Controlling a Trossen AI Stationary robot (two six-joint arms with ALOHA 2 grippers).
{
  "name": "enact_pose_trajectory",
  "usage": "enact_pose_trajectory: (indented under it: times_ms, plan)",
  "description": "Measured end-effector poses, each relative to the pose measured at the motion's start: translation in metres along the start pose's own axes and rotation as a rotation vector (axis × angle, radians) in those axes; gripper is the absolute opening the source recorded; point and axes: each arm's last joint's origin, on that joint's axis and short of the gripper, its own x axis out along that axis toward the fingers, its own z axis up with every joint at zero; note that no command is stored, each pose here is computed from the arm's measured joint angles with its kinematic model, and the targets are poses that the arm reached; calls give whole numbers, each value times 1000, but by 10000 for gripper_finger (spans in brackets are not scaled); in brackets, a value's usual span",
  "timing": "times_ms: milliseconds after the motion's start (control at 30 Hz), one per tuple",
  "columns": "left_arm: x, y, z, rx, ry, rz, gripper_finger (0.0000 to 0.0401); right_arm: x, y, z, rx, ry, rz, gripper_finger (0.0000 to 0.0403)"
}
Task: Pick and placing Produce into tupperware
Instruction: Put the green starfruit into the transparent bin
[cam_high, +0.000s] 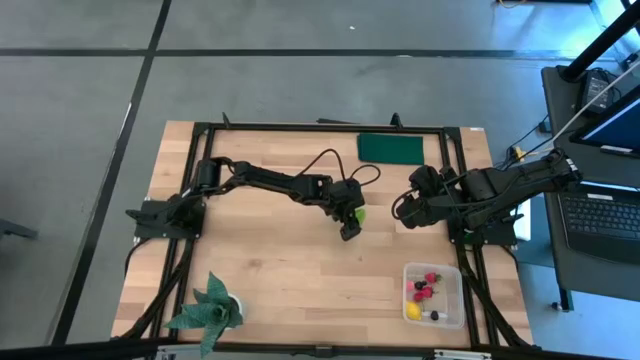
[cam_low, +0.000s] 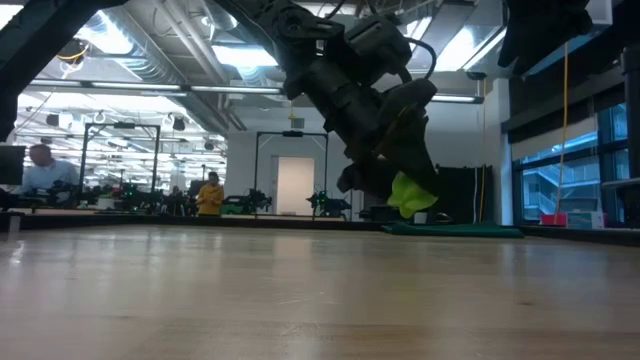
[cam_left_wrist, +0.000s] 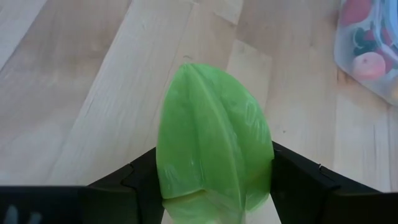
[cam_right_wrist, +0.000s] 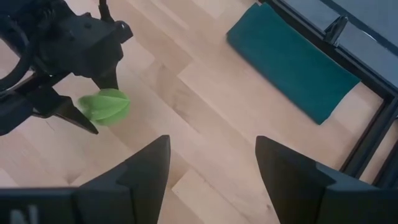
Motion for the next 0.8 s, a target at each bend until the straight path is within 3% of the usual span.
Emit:
enact_pose_trajectory:
  times_ms: [500, 800]
  plan:
    - [0, -1, 0, -19, 13, -33, 234, 0, 0, 0, -8, 4, 3, 239]
    - [-1, -1, 0, -26, 15, -41, 284, 0, 0, 0, -19, 4, 3, 239]
